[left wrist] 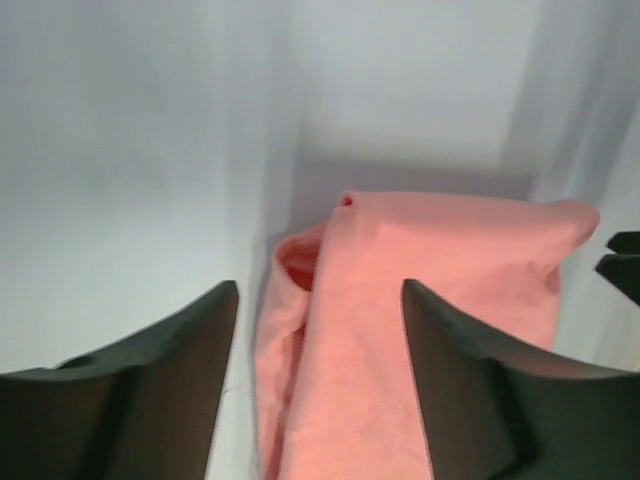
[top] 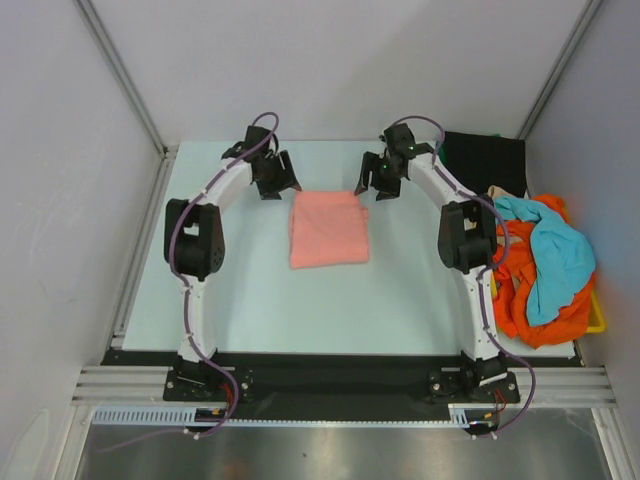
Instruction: Fold and stack the t-shirts
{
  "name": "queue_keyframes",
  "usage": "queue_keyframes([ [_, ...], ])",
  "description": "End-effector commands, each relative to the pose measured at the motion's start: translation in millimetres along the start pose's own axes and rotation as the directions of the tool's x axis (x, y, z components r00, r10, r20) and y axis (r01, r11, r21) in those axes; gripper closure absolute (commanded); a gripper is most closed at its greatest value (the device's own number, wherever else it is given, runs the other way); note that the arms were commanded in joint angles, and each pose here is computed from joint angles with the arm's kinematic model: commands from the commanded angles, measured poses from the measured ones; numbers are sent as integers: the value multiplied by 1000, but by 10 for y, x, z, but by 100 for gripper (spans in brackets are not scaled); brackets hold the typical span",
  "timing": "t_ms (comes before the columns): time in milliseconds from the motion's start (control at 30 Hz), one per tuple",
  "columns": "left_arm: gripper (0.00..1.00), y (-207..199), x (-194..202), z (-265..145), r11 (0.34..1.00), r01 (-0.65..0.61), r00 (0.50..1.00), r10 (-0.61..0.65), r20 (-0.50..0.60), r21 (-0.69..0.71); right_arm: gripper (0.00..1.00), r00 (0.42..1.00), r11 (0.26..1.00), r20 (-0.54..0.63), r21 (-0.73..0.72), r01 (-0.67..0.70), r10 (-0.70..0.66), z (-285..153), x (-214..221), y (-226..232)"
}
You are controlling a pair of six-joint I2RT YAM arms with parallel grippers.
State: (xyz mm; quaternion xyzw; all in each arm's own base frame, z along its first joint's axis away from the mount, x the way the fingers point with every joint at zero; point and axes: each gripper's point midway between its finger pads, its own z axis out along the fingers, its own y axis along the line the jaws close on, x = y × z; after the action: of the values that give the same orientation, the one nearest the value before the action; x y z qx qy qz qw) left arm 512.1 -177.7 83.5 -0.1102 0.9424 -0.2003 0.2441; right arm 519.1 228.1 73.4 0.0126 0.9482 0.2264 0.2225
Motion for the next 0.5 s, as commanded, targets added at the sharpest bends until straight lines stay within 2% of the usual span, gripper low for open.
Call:
queue_keyframes([
  [0, 24, -60, -360, -425, 999, -33, 995, 35, 99, -17, 28, 995, 1000, 95, 1, 24, -24, -427, -304, 50],
  [67, 19, -107, -324, -600, 998, -57, 990, 61, 129, -30, 27, 991, 999, 131, -11, 40, -38, -570, -250, 129],
  [100, 18, -131, -307, -680, 997, -70, 986, 74, 150, -32, 27, 991, 998, 124, -19, 55, -52, -681, -49, 222],
  [133, 17, -52, -112, -685, 996, -68, 989, 74, 125, -51, 27, 985, 997, 158, -38, 69, -62, -742, -25, 312],
  [167, 17, -179, -71, -902, 996, -85, 983, 87, 161, -21, 27, 985, 995, 160, -56, 80, -70, -785, 80, 399],
  [200, 17, -263, -43, -984, 995, -95, 977, 91, 192, 11, 27, 992, 996, 108, -53, 75, -69, -691, 378, 340],
  [233, 17, -175, 228, -912, 996, -88, 985, 86, 148, 7, 27, 983, 987, 158, -112, 111, -93, -829, 397, 607],
  [267, 17, -357, 260, -1048, 991, -119, 975, 105, 194, 58, 27, 985, 978, 142, -169, 124, -100, -835, 518, 724],
  [333, 18, -333, 624, -947, 989, -112, 987, 100, 126, 93, 28, 987, 960, 122, -248, 128, -100, -766, 761, 842],
  [367, 18, -438, 679, -974, 983, -127, 984, 108, 143, 133, 28, 991, 945, 92, -304, 123, -99, -748, 874, 893],
  [400, 19, -474, 795, -945, 978, -127, 987, 107, 123, 167, 28, 989, 932, 110, -339, 126, -94, -714, 868, 929],
  [433, 19, -400, 1002, -851, 978, -116, 991, 103, 83, 173, 29, 995, 936, 69, -339, 95, -76, -610, 1011, 807],
  [467, 19, -484, 1059, -814, 969, -133, 989, 116, 94, 208, 30, 997, 930, 43, -360, 69, -57, -579, 1081, 787],
])
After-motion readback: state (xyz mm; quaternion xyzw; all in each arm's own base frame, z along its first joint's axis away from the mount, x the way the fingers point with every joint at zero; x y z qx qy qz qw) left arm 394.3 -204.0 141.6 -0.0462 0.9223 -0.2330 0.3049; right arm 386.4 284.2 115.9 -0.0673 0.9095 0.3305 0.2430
